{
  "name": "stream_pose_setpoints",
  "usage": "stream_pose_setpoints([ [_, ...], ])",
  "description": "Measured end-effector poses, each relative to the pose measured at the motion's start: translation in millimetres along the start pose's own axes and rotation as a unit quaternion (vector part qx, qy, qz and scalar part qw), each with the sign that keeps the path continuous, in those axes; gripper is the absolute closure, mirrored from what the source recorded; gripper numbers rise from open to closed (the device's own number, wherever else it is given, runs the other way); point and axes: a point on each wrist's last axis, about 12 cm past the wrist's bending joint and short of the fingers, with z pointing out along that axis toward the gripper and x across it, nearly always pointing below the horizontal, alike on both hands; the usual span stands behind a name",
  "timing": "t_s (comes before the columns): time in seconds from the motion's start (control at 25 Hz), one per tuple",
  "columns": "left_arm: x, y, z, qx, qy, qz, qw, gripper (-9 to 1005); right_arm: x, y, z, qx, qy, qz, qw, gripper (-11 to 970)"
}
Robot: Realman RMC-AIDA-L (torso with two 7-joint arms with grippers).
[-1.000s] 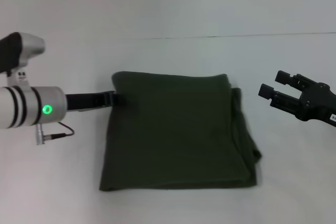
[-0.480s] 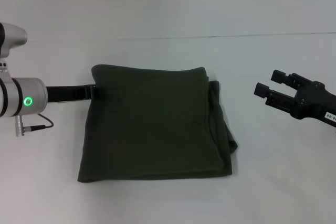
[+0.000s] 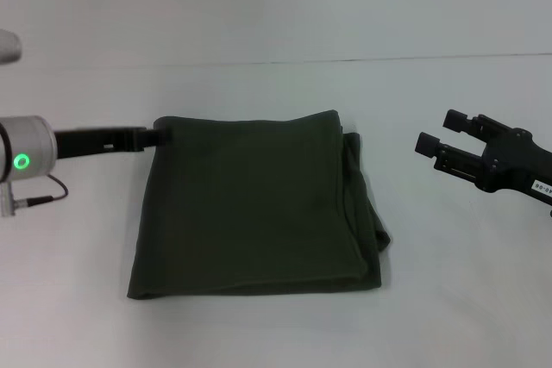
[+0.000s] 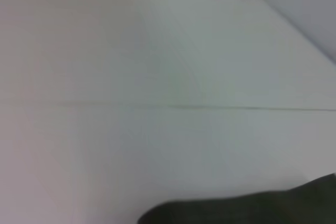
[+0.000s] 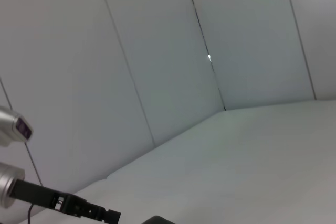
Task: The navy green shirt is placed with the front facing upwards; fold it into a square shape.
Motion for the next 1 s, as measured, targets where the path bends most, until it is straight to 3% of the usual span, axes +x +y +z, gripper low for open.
stream_pose_setpoints([
  [0.2, -6, -12.3, -23, 0.065, -0.023, 0.078, 0.995, 548, -6, 5.0, 5, -0.032, 0.005, -0.031, 0.999, 126],
  [0.28, -6, -16.5, -33, 0.095, -0.026, 0.113, 0.989, 314, -7, 9.3, 9, -0.060, 0.022, -0.048, 0.997, 126],
  [0.52, 0, -22.7, -75, 0.225, -0.026, 0.198, 0.954, 194, -7, 30.6, 26, -0.155, 0.074, -0.089, 0.981, 89],
  [0.68, 12, -25.0, -99, 0.293, -0.031, 0.241, 0.925, 114, 5, 48.2, 38, -0.205, 0.099, -0.113, 0.967, 53],
  [0.8, 28, -23.3, -113, 0.315, -0.054, 0.278, 0.906, 78, 15, 60.4, 46, -0.238, 0.102, -0.125, 0.958, 30],
  [1.0, 62, -15.2, -122, 0.299, -0.100, 0.297, 0.901, 48, 33, 77.6, 53, -0.280, 0.096, -0.129, 0.946, 22],
])
